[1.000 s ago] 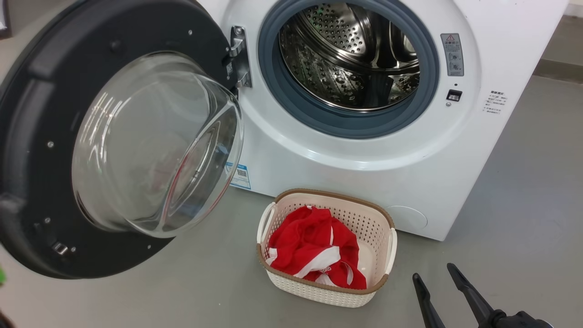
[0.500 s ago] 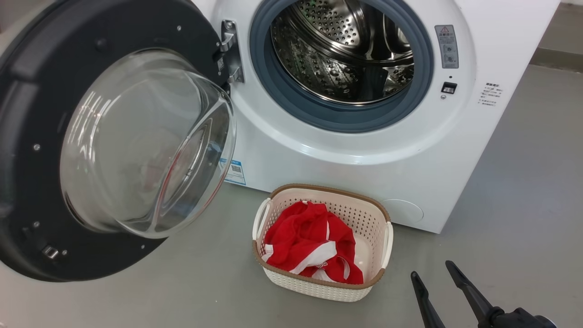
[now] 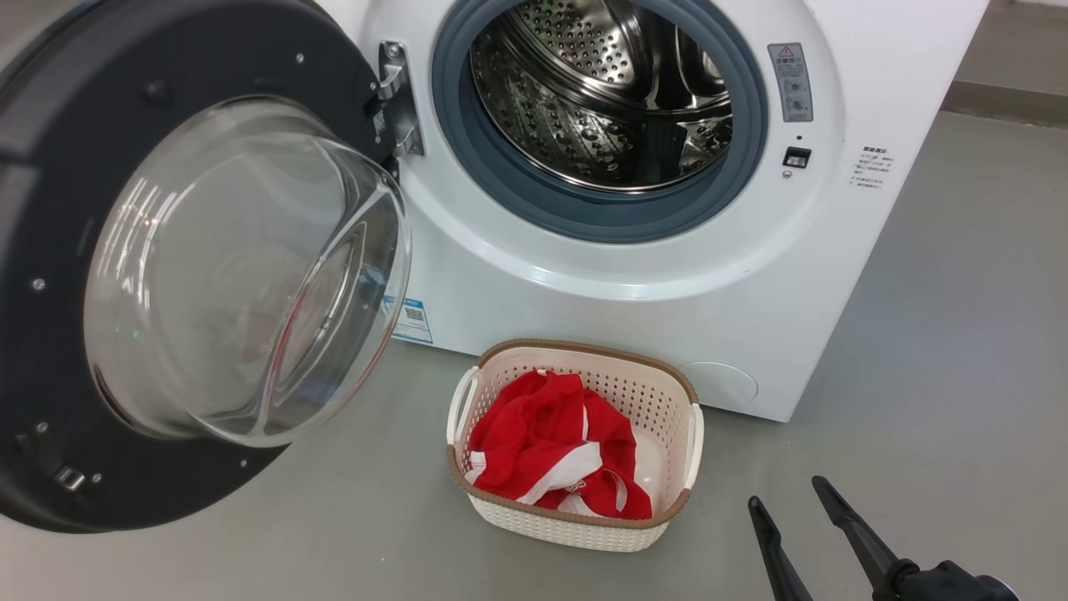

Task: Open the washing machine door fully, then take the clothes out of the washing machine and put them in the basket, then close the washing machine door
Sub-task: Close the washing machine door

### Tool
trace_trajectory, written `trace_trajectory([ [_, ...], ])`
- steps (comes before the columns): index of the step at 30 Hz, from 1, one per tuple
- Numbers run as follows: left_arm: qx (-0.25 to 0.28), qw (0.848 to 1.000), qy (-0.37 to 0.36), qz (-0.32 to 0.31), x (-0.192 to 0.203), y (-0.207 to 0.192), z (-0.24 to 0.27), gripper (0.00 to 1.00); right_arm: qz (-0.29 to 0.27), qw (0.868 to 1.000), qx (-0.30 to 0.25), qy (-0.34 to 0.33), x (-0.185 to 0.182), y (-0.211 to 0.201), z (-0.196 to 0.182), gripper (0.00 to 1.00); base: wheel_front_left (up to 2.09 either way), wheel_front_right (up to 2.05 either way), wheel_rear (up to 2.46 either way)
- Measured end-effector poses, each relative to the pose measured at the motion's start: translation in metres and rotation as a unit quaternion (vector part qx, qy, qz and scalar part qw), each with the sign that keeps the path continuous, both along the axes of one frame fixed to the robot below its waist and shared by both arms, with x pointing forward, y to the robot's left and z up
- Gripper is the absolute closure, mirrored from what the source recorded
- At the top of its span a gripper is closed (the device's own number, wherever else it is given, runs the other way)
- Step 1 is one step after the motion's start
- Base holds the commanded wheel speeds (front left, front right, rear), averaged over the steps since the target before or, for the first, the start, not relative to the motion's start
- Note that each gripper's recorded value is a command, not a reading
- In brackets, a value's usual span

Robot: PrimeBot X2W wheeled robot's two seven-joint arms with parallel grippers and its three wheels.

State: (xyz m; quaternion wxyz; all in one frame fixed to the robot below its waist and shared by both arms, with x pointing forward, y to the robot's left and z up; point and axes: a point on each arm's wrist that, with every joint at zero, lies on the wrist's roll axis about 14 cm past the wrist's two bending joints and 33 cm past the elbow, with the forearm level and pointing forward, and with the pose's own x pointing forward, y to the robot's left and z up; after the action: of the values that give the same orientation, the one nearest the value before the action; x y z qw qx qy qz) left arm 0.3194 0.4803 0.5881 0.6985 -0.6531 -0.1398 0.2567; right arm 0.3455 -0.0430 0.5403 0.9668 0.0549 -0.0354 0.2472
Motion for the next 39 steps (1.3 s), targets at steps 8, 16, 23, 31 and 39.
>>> trace_trajectory([
  [8,-0.007,0.998,0.014,-0.059,0.018,-0.02,-0.011,1.0,-0.005,1.0,-0.001,0.002,-0.001,-0.003,-0.001,0.0,0.0,0.0,0.0],
  [16,-0.007,0.995,-0.003,-0.1,0.027,-0.035,-0.001,1.0,-0.007,1.0,0.0,-0.001,0.001,-0.004,0.0,0.0,0.0,0.0,0.0],
  [23,-0.002,0.991,-0.016,-0.131,0.025,-0.054,0.006,1.0,0.004,1.0,0.007,-0.007,0.003,0.002,0.003,0.0,0.0,0.0,0.0],
  [31,0.002,0.986,-0.014,-0.165,0.018,-0.08,0.007,1.0,0.013,1.0,0.008,-0.01,0.004,0.008,0.003,0.0,0.0,0.0,0.0],
  [39,-0.002,0.978,-0.022,-0.206,0.014,-0.125,0.009,1.0,0.012,1.0,0.013,-0.007,0.004,0.008,0.0,0.0,0.0,0.0,0.0],
])
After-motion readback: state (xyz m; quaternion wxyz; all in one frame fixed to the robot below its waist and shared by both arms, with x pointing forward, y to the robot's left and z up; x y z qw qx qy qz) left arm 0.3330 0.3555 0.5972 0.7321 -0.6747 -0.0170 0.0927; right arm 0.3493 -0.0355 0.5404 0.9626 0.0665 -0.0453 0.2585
